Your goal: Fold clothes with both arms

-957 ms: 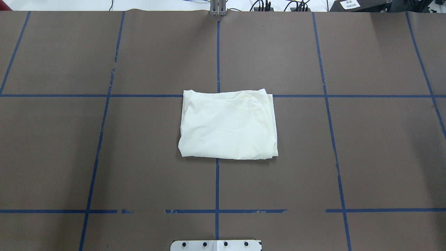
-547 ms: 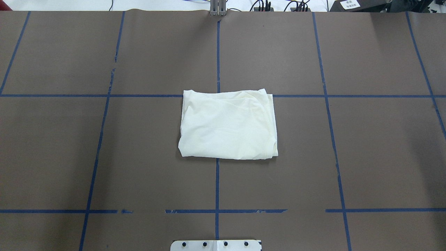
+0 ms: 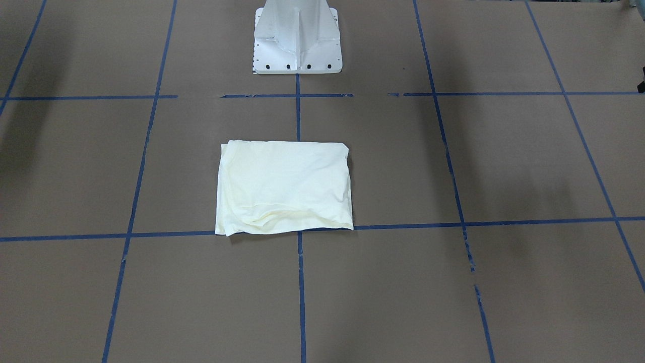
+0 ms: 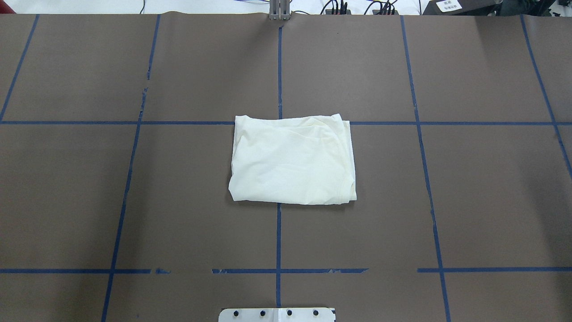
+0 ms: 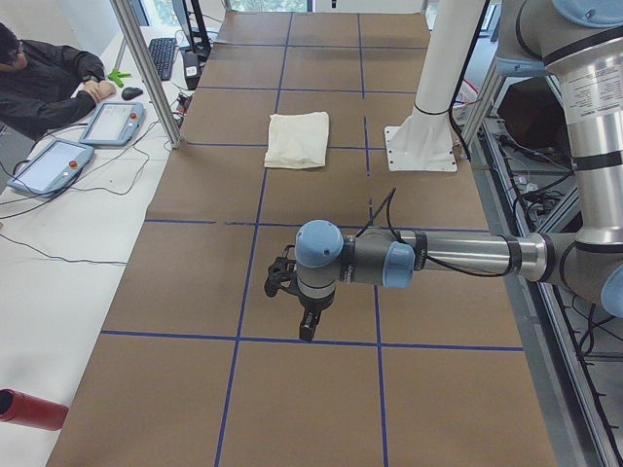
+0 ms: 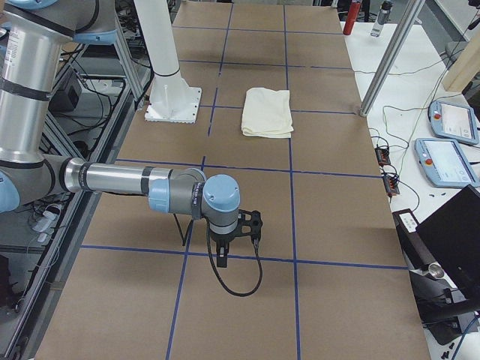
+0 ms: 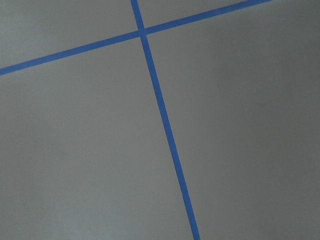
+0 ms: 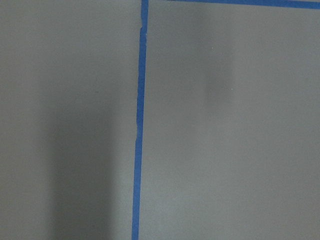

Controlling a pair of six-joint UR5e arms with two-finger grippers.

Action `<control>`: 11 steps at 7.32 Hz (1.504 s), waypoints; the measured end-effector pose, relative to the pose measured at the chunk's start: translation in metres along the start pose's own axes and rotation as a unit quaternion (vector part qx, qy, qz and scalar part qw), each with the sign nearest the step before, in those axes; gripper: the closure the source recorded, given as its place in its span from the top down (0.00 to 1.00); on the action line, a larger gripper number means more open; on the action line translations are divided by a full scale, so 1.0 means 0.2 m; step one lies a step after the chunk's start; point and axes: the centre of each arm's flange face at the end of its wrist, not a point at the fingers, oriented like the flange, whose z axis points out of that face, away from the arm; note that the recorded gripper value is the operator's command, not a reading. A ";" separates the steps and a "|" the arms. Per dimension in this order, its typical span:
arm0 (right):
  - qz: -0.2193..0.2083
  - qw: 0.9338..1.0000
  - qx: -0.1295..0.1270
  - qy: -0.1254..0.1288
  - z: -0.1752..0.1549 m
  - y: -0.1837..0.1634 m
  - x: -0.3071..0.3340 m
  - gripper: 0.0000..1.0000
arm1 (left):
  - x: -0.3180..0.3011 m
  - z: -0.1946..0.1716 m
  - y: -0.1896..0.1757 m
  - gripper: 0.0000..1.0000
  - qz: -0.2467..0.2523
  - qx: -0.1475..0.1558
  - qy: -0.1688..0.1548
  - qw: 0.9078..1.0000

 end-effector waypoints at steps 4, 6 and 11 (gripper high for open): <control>-0.002 1.000 0.002 -0.002 0.00 0.00 -0.01 1.00 | 0.00 0.00 0.00 0.99 -0.003 0.000 0.000 1.000; -0.003 1.000 0.003 -0.002 -0.01 0.00 -0.01 1.00 | 0.00 0.00 0.00 0.99 -0.004 0.000 0.000 1.000; -0.014 1.000 0.015 0.000 -0.02 -0.02 -0.02 1.00 | 0.00 0.01 0.01 0.99 -0.006 -0.002 0.003 1.000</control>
